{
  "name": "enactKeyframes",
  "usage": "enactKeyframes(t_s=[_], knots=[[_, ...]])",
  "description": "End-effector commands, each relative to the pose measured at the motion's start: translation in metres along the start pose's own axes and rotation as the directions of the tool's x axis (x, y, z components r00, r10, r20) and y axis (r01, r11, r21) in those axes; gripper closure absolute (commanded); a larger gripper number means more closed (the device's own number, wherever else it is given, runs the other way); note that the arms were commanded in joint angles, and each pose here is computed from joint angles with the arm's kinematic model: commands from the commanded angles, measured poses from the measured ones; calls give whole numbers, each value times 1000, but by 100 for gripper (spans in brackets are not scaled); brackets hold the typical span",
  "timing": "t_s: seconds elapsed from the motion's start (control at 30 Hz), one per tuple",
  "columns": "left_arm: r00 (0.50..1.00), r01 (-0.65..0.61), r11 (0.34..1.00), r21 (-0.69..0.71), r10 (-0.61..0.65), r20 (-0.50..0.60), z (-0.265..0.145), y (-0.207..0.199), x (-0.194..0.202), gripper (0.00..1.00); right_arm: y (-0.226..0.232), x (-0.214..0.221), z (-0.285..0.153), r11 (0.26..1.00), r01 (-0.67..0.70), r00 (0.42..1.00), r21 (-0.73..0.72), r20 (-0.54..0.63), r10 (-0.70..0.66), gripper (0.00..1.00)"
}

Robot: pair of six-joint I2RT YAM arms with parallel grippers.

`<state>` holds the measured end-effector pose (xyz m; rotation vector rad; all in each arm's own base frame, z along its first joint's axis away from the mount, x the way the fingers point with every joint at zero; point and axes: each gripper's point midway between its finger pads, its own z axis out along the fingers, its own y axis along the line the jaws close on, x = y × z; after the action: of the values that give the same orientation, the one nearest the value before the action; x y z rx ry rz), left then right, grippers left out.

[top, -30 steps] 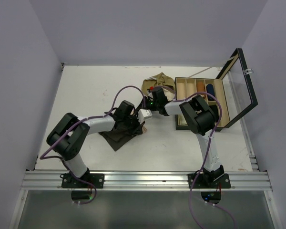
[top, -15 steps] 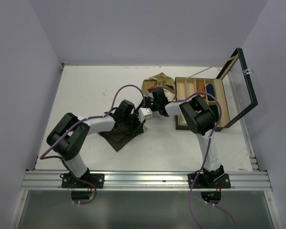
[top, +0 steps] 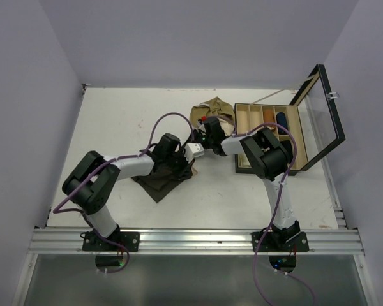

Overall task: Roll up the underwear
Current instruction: Fold the underwear

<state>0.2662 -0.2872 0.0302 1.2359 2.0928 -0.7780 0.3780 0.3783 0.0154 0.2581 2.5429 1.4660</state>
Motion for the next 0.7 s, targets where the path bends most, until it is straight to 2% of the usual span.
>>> enactKeyframes(t_s=[0.0, 0.33, 0.67], knots=[[999, -10, 1000, 25, 9, 40, 9, -2, -11, 100, -67, 22, 5, 980, -84, 996, 183, -25, 91, 100], [998, 55, 998, -3, -55, -31, 27, 10, 10, 100, -57, 25, -5, 981, -68, 996, 180, -45, 77, 100], [993, 88, 996, 35, -85, -76, 28, 0, 29, 100, -34, 3, -44, 951, 115, 992, 288, -80, -96, 95]])
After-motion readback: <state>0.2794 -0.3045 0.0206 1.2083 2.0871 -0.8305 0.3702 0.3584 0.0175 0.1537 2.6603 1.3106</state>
